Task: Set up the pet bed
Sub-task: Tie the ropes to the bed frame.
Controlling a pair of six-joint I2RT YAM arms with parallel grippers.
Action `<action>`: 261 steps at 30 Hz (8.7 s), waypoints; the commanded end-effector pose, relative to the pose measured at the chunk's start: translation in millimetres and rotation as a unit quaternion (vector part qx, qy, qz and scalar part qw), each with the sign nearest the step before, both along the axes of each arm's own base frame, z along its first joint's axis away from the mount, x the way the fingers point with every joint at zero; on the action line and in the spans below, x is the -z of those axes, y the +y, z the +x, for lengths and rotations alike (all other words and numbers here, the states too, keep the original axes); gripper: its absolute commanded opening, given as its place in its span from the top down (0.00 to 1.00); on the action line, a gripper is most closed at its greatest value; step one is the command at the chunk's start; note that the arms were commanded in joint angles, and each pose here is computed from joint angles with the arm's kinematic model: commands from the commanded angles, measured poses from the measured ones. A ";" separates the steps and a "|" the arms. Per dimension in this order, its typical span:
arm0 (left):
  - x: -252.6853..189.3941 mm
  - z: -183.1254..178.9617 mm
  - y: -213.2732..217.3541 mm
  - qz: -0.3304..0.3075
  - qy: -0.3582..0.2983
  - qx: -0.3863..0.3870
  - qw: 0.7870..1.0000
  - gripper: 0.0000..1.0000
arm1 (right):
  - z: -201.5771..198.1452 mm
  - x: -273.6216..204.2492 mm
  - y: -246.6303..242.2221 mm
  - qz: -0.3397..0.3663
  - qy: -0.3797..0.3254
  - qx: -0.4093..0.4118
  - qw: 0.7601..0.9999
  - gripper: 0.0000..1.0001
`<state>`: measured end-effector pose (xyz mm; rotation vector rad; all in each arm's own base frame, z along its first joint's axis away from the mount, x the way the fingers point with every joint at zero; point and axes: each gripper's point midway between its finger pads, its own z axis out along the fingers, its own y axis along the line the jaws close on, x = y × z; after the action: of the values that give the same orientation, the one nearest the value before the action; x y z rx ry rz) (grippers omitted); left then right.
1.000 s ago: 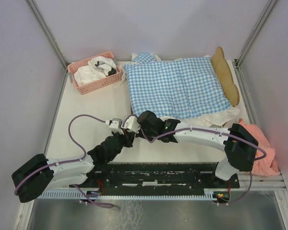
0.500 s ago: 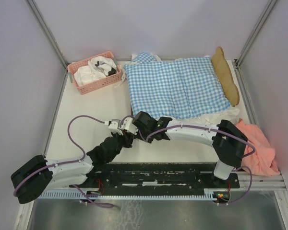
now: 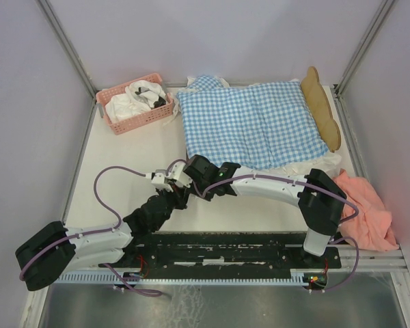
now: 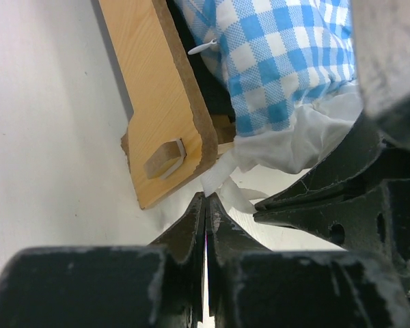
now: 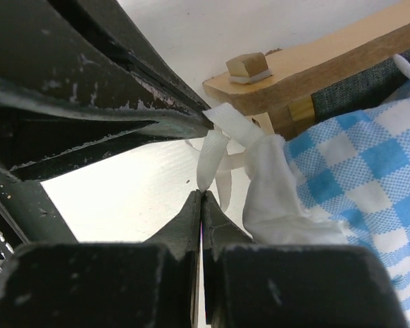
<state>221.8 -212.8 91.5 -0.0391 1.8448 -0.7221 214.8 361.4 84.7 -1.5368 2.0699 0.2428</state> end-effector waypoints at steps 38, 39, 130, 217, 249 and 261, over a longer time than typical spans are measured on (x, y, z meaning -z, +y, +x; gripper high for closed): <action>-25.9 -7.5 -12.7 0.003 -0.049 0.045 0.998 0.97 | 24.0 -2.5 10.0 0.023 -0.034 0.079 0.996 0.98; -26.4 -7.7 -12.9 0.003 -0.049 0.045 0.998 0.97 | 23.4 -1.7 10.7 0.024 -0.032 0.079 0.996 0.98; -23.1 -8.8 -20.6 -0.027 -0.014 0.039 0.999 0.97 | 17.1 -22.9 35.8 0.214 -0.206 -0.116 0.948 0.98; -53.3 -4.4 6.0 -0.123 0.053 -0.024 0.991 0.54 | 26.9 -16.8 43.4 0.201 -0.275 -0.182 0.922 0.98; -31.5 18.5 12.5 -0.142 0.071 -0.058 0.986 0.58 | 28.4 -17.3 47.9 0.207 -0.274 -0.180 0.922 0.98; -28.4 21.1 14.5 -0.138 0.070 -0.061 0.986 0.97 | 33.7 -12.9 44.0 0.212 -0.275 -0.150 0.926 0.98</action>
<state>235.1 -196.8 97.8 -0.3477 1.9237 -0.8508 239.3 400.0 84.4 -1.5450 1.2526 0.2978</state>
